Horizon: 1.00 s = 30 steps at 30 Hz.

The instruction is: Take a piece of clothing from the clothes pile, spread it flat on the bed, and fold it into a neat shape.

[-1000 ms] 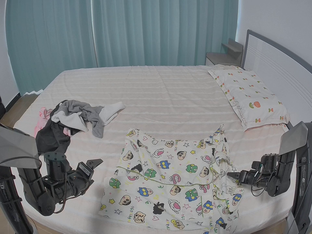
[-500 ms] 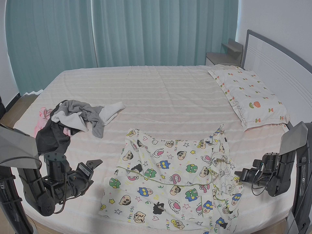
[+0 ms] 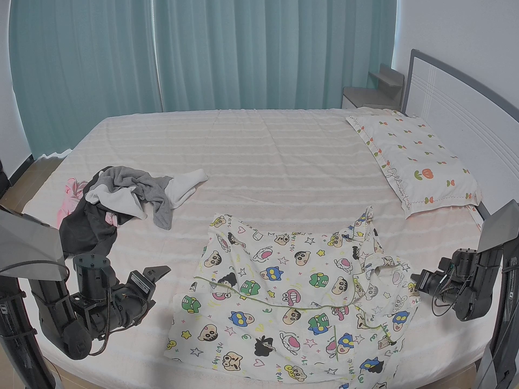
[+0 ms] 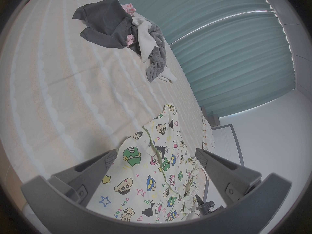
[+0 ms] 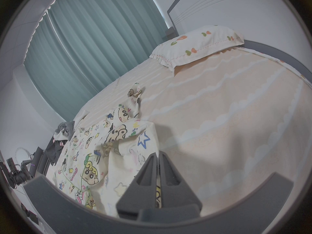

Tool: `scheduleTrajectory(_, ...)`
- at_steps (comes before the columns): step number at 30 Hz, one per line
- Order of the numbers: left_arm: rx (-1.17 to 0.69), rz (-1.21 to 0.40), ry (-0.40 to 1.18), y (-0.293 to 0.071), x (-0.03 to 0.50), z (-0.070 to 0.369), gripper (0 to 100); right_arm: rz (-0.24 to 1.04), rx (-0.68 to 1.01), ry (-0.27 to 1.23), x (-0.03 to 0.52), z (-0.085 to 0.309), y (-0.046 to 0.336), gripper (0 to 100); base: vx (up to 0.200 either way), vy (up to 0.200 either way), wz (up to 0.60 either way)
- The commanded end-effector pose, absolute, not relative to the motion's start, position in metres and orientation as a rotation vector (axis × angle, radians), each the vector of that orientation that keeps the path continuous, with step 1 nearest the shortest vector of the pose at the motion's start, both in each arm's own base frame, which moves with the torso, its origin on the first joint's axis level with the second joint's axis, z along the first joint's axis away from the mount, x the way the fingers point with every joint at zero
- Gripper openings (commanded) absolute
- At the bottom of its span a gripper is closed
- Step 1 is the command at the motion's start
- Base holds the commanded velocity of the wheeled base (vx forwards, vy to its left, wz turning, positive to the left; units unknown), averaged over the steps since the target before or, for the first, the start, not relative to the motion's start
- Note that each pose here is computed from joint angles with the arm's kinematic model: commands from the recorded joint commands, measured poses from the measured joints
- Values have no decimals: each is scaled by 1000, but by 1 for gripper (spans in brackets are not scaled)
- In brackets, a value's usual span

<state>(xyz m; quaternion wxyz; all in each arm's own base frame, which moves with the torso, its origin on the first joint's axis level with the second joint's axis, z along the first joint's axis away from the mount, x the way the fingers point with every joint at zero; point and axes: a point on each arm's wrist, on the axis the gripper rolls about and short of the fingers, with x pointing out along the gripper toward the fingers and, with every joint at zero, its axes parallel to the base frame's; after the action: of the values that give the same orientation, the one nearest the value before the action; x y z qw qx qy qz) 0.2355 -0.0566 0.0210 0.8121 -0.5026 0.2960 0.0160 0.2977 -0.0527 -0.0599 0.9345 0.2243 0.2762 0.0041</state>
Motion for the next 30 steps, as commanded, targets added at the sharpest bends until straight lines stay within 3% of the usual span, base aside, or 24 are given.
scheduleTrajectory(1, -1072, 37, 634, -56, 235, 20, 100, -21, 458, 536, 302, -58, -62, 0, 0, 0, 0)
scheduleTrajectory(30, -1027, 20, 721, -69, 227, 8, 100, -186, 458, 371, 334, -55, -102, 0, 0, 0, 0)
